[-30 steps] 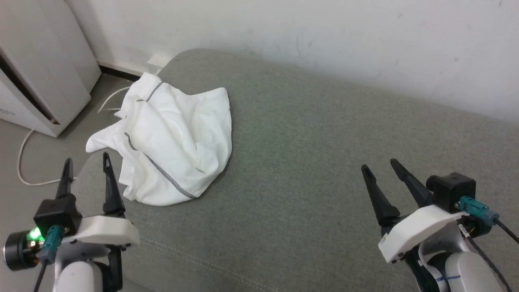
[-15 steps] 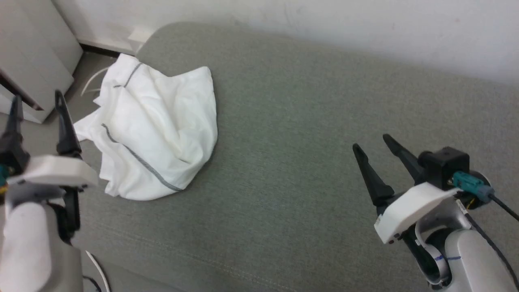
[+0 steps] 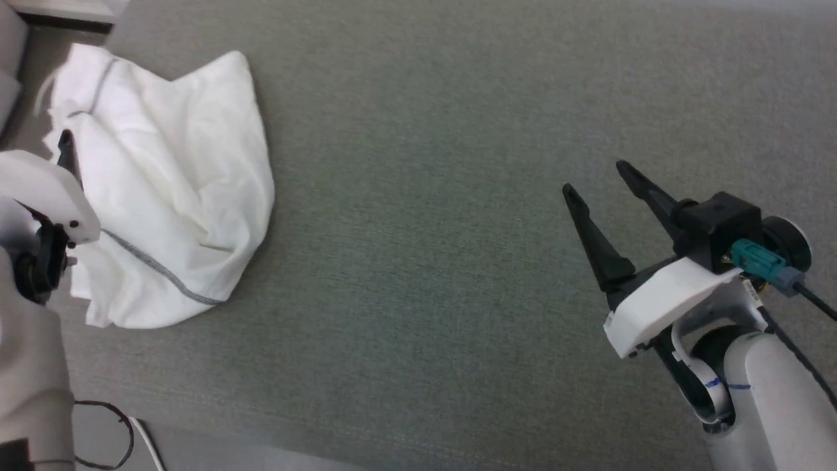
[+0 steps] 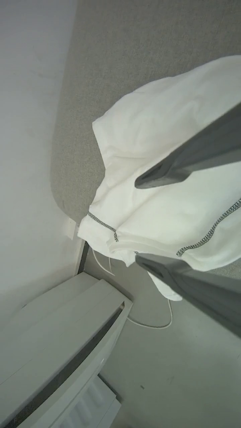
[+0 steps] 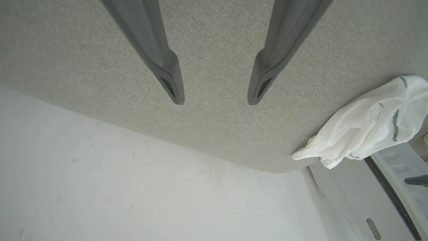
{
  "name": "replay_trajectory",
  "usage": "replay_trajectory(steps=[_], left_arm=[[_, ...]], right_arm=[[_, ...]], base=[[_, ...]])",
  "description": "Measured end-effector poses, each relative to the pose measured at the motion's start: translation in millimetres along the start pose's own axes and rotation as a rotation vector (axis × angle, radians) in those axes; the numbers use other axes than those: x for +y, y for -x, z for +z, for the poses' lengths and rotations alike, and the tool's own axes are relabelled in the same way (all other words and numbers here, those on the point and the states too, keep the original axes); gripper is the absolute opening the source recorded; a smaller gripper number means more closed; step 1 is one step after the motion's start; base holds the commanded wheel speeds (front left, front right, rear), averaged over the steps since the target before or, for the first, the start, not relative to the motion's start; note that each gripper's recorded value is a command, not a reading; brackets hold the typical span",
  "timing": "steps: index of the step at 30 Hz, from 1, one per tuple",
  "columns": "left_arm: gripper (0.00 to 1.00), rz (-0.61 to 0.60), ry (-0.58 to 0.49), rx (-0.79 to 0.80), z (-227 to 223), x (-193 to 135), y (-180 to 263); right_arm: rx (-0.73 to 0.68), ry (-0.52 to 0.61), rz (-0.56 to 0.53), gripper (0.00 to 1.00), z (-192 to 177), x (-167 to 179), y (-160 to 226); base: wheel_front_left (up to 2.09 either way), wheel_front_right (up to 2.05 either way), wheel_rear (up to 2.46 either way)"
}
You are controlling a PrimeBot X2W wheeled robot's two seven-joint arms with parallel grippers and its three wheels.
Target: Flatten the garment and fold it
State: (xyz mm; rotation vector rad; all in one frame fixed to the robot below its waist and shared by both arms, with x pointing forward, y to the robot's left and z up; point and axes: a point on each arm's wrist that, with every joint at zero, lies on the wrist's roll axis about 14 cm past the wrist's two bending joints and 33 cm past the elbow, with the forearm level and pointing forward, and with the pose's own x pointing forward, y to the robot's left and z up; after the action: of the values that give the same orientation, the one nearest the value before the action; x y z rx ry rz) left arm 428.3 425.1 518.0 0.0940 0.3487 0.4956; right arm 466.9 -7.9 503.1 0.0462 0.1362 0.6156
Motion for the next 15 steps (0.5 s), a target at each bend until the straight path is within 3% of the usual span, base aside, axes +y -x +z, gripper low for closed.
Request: replay_trajectory(steps=[10, 15], left_arm=[[1.00, -0.006, 0.075, 0.482, -99, -24, -39], [1.00, 0.023, 0.088, 0.648, -130, -27, -48]], right_arm=[[0.056, -0.004, -0.033, 1.00, -29, -27, -9], [0.077, -0.002, -0.044, 1.00, -41, -38, -12]], base=[[0.00, 0.00, 0.00], [0.00, 0.00, 0.00]])
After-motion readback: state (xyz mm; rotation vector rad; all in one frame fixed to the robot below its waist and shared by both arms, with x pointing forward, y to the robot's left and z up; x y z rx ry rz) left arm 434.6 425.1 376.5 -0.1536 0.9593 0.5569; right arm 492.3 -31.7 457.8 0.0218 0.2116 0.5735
